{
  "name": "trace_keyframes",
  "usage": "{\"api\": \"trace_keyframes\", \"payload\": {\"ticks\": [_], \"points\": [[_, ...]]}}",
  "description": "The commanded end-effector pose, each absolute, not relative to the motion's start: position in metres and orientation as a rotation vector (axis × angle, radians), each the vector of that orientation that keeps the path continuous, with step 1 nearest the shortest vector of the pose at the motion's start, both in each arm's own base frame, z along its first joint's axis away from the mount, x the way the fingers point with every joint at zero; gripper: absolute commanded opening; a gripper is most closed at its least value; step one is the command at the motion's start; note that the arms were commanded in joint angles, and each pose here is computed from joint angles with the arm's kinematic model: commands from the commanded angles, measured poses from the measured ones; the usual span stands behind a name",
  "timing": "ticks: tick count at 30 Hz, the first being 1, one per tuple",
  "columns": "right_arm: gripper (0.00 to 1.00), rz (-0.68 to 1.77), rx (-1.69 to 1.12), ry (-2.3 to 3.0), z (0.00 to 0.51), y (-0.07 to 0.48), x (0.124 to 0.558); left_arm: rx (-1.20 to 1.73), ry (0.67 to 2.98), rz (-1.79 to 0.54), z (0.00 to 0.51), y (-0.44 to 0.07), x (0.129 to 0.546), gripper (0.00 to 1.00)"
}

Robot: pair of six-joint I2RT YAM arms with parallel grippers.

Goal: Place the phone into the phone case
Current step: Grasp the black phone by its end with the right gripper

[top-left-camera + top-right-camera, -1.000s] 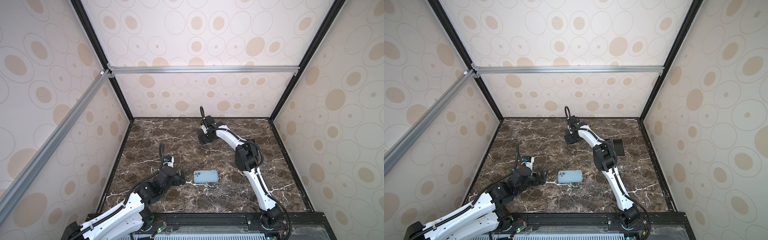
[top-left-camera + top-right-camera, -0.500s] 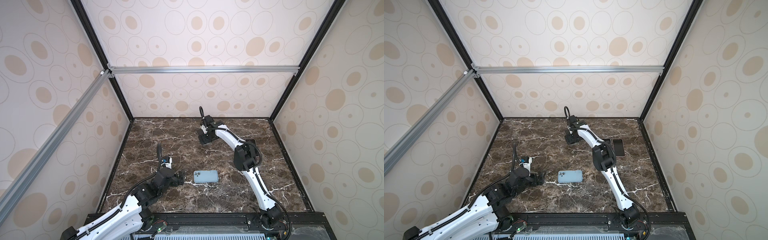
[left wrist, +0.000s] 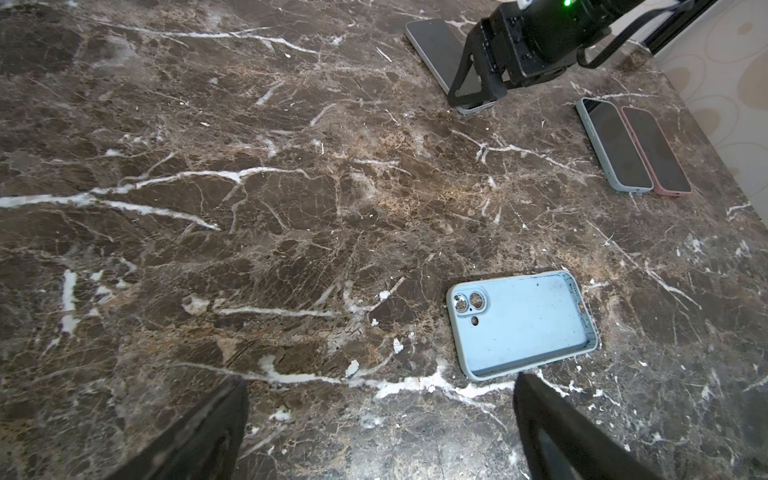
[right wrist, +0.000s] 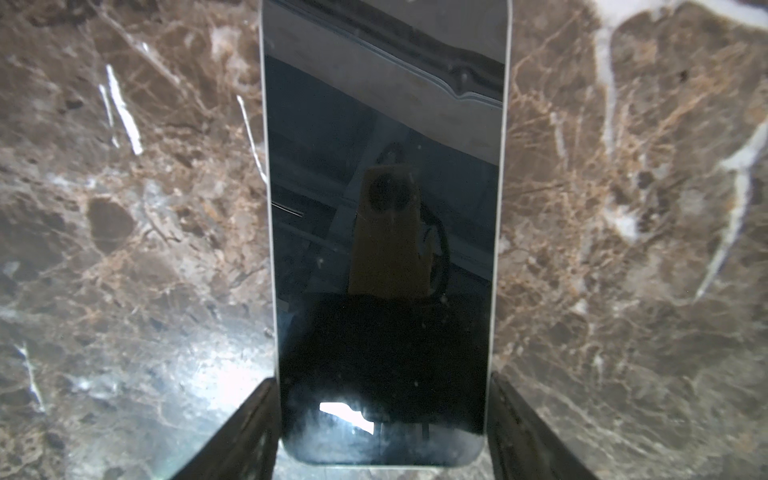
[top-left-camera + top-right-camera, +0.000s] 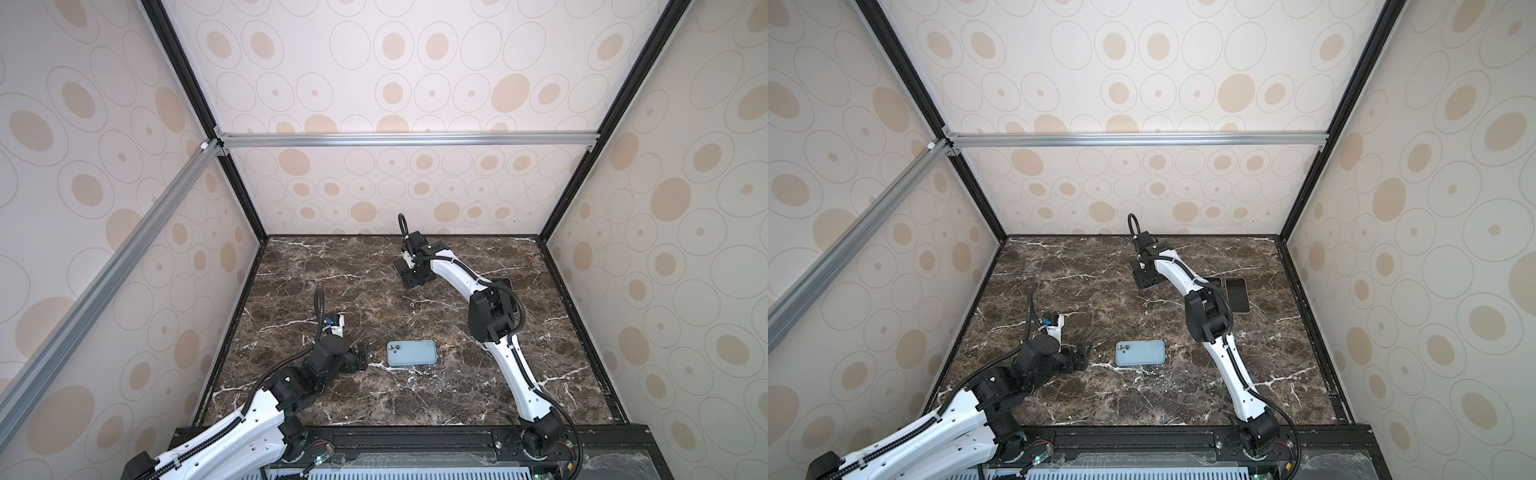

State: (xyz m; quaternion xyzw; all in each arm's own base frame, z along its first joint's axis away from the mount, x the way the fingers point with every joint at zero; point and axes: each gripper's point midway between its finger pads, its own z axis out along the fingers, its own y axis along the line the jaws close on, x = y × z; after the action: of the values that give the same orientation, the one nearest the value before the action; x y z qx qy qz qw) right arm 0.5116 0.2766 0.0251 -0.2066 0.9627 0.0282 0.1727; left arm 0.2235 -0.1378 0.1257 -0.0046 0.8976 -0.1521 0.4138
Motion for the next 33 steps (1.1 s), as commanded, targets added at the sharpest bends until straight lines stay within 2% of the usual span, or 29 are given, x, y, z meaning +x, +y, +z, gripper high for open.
{"api": "trace_keyframes", "payload": {"ticks": [1,4,13,26,33], "points": [[0.55,-0.076,-0.632,2.849,0.007,0.248,0.48,-0.031,2.243,-0.381,0.131,-0.137,0.228,1.0],[0.52,-0.097,-0.631,2.862,0.011,0.239,0.469,-0.034,2.243,-0.391,0.13,-0.139,0.229,1.0],[0.52,-0.106,-0.573,2.898,0.034,0.213,0.423,-0.022,2.222,-0.45,0.137,-0.15,0.233,1.0],[0.52,-0.001,-0.436,3.032,0.039,0.171,0.316,0.016,2.228,-0.456,0.136,-0.159,0.24,1.0],[0.53,0.019,-0.373,3.07,0.031,0.156,0.279,0.051,2.238,-0.477,0.134,-0.172,0.247,1.0]]}}
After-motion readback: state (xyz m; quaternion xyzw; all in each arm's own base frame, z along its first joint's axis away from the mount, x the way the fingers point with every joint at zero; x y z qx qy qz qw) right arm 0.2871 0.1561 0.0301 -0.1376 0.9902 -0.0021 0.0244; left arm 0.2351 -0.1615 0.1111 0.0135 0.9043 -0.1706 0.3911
